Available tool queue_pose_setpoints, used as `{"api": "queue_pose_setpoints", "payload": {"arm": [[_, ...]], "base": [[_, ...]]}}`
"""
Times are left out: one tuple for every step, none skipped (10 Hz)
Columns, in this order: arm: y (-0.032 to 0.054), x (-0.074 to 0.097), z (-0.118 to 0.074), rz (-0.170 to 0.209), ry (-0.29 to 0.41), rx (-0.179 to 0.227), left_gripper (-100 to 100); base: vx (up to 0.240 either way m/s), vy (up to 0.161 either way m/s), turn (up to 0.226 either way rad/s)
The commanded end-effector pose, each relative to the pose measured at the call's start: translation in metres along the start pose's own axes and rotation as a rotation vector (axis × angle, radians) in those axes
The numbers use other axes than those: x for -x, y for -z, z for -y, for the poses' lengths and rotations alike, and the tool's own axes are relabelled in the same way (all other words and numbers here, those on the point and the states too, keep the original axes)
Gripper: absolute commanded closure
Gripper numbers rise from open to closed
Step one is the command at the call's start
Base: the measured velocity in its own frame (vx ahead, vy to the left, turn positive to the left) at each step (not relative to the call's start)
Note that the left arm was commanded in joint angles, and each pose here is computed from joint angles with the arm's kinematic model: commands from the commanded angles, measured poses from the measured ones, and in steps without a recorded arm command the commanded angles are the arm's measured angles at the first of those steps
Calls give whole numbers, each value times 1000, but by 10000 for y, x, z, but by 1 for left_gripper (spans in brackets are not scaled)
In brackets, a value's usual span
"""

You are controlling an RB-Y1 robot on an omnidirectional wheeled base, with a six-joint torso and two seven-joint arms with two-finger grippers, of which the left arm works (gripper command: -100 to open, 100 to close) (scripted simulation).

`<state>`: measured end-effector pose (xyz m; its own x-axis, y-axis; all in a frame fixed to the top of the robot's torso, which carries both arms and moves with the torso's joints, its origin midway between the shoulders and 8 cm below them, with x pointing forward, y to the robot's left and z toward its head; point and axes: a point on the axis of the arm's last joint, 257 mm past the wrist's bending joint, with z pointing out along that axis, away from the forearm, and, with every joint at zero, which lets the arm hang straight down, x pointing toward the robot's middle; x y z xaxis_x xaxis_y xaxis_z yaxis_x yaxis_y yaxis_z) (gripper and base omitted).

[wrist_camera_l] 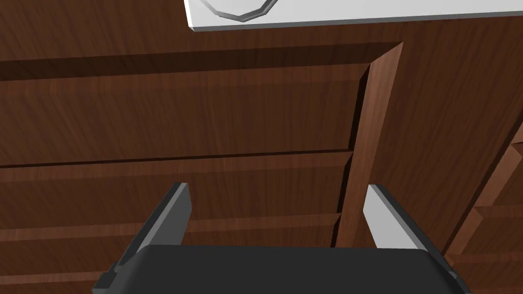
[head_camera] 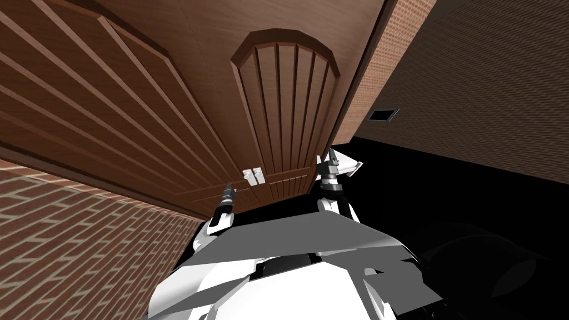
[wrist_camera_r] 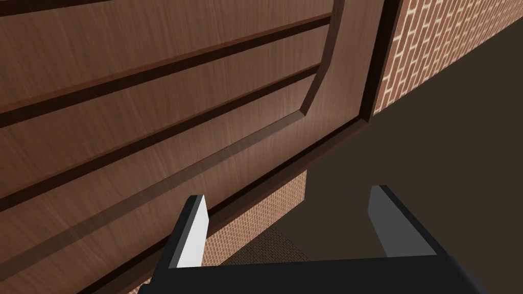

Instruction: Pull the door open

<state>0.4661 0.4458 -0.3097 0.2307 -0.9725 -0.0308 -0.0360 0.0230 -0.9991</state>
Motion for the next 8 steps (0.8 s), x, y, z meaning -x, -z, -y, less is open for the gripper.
{"api": "queue_pose_setpoints", "payload": {"arm": [[22,35,-17,3,-2,5,-100],[29,-8,-11,-5,1,4,-100],[23,-94,10,-19,6,0,-100],[2,-244,56,-43,16,-10,-100],[-28,-392,116,-66,25,-23,-100],[-8,-296,77,-51,19,-15,-100],[37,-59,8,-16,3,2,-100],[61,60,-22,1,-5,11,-100]], "base": [[-218,-25,24],[-219,-82,-8],[-211,-83,-42],[-185,-111,-97],[-118,-145,-142],[-43,-66,-22],[-22,27,175],[-9,76,186]]}}
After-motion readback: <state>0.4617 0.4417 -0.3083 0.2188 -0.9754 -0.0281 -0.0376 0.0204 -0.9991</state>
